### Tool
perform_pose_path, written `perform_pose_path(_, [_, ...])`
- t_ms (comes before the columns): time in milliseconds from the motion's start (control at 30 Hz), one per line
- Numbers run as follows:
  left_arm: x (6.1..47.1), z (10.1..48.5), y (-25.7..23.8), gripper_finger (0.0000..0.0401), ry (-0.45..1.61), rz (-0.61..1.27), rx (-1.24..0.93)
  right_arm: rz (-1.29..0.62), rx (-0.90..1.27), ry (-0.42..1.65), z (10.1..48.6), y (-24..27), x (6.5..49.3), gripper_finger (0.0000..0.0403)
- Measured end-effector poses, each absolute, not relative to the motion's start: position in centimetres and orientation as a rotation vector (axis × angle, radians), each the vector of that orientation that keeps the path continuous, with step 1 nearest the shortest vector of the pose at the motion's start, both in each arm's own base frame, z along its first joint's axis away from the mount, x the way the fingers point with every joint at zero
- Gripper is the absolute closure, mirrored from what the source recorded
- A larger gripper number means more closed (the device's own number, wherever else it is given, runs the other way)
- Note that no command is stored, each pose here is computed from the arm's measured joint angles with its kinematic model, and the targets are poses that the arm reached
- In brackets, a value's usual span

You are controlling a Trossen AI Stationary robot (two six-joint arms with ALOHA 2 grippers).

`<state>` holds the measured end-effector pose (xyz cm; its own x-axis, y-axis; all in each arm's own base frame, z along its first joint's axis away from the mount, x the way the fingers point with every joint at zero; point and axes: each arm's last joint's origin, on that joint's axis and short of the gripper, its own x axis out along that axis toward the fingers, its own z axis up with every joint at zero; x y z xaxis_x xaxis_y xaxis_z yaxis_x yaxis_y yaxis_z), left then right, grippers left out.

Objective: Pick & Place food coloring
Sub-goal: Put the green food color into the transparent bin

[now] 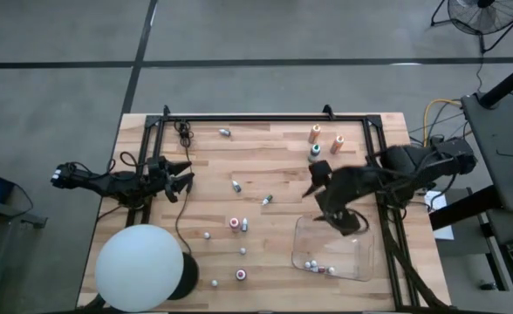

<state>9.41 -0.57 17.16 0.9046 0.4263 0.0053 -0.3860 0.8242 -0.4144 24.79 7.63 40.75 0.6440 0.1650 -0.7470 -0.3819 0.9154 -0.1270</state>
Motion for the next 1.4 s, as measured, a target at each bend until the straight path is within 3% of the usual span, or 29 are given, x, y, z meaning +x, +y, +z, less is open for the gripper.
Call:
perform_pose_path(533, [9.4,17.1,-0.6,0.0156,-0.099,0.433,-0.419,0.169,-0.281,0.897,38.1,1.1,29.5,0.0105])
perform_pose_path(1100, [9.4,17.2,-0.6,0.0156,-0.099,0.433,-0.419,0.306,-0.340,0.959,31.6,-1.9,36.2,0.0106])
perform_pose_path(1400, [9.4,17.2,-0.6,0.0156,-0.099,0.433,-0.419,0.388,-0.332,1.050,26.4,-2.4,39.2,0.0106])
